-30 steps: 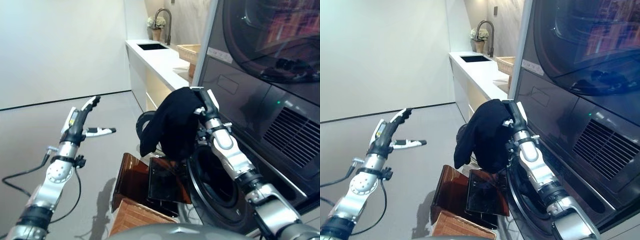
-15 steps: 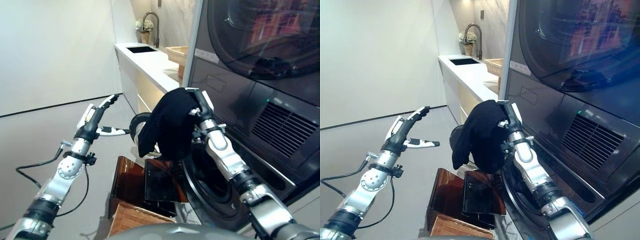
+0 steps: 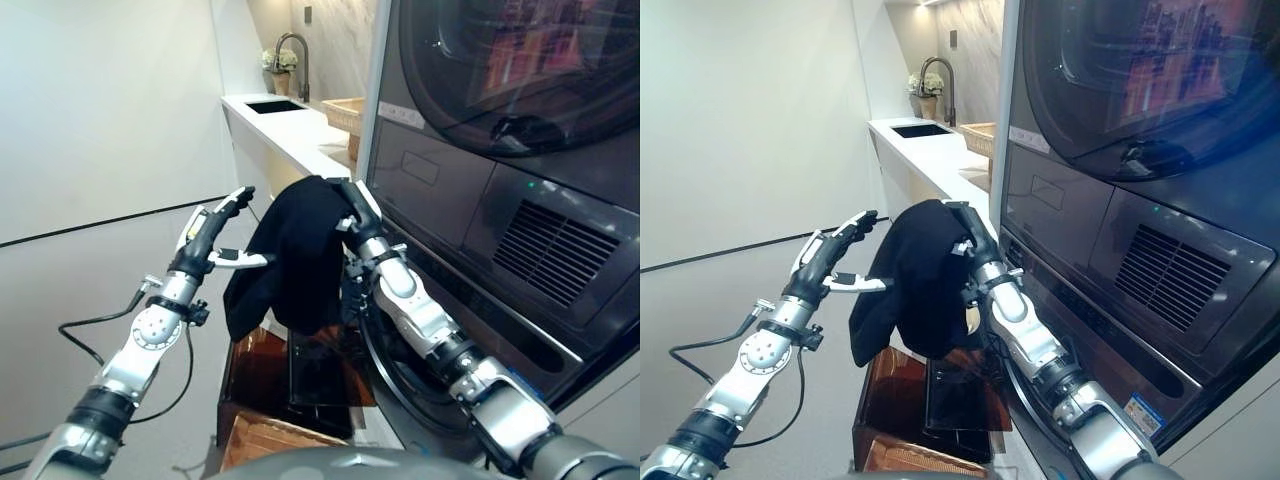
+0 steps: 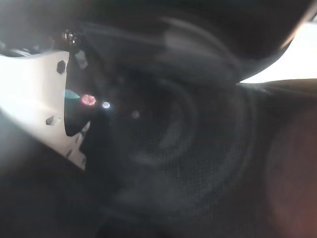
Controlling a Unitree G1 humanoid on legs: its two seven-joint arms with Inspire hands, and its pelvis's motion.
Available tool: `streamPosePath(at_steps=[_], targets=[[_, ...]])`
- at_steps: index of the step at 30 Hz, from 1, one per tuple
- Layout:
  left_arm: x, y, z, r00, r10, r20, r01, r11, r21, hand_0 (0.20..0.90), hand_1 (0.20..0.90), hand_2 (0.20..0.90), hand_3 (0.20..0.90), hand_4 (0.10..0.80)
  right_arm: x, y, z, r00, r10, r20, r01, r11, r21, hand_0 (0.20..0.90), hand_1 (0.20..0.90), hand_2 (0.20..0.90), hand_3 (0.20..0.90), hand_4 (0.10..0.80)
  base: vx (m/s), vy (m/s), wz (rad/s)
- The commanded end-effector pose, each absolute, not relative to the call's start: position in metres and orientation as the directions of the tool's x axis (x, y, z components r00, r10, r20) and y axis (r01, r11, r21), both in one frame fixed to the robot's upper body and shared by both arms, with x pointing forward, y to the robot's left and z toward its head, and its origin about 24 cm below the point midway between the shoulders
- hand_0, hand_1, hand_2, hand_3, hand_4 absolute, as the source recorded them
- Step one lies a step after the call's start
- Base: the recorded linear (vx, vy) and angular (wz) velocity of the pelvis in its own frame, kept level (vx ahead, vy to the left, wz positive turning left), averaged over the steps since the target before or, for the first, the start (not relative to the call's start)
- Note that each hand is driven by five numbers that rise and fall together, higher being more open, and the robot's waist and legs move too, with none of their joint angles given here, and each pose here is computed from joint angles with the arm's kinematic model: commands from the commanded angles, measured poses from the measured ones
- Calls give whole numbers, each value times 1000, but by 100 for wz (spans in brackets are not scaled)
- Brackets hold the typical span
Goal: Pick up the clothes and place them into the washing machine
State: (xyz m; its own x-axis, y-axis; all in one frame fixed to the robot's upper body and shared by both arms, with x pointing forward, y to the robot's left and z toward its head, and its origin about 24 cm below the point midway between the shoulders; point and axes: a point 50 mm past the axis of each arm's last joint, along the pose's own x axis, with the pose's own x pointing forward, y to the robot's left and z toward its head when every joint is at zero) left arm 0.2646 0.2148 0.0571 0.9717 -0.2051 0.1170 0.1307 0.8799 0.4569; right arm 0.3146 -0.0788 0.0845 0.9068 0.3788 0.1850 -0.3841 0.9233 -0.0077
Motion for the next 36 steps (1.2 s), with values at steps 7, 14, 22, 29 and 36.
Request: streamPosePath(at_steps=[7,14,22,29,36], targets=[[288,194,68,952,-266,149,210,926,314,900,900,900,900,800,312,-30,172,718,438,541,-573,814,101,200,200,200,200,300,0,0,0],[280,190,40,963,-268,38,250,933,260,900,900,900,900,800,307,-24,175,698,452,556,-606,786,122,200,200,200,200,300,-6,-5,-4],[272,189,11,968,-237,-82,250,941,227,900,900,900,900,800,303,-18,179,679,465,568,-633,764,130,200,200,200,200,300,0,-1,-2],[269,177,7,971,-230,-65,235,969,74,900,900,900,900,800,301,-11,181,675,462,576,-645,748,156,200,200,200,200,300,0,0,0],[269,159,12,971,-238,-14,237,970,-46,900,900,900,900,800,299,-4,182,672,461,580,-658,730,182,200,200,200,200,300,0,0,0]])
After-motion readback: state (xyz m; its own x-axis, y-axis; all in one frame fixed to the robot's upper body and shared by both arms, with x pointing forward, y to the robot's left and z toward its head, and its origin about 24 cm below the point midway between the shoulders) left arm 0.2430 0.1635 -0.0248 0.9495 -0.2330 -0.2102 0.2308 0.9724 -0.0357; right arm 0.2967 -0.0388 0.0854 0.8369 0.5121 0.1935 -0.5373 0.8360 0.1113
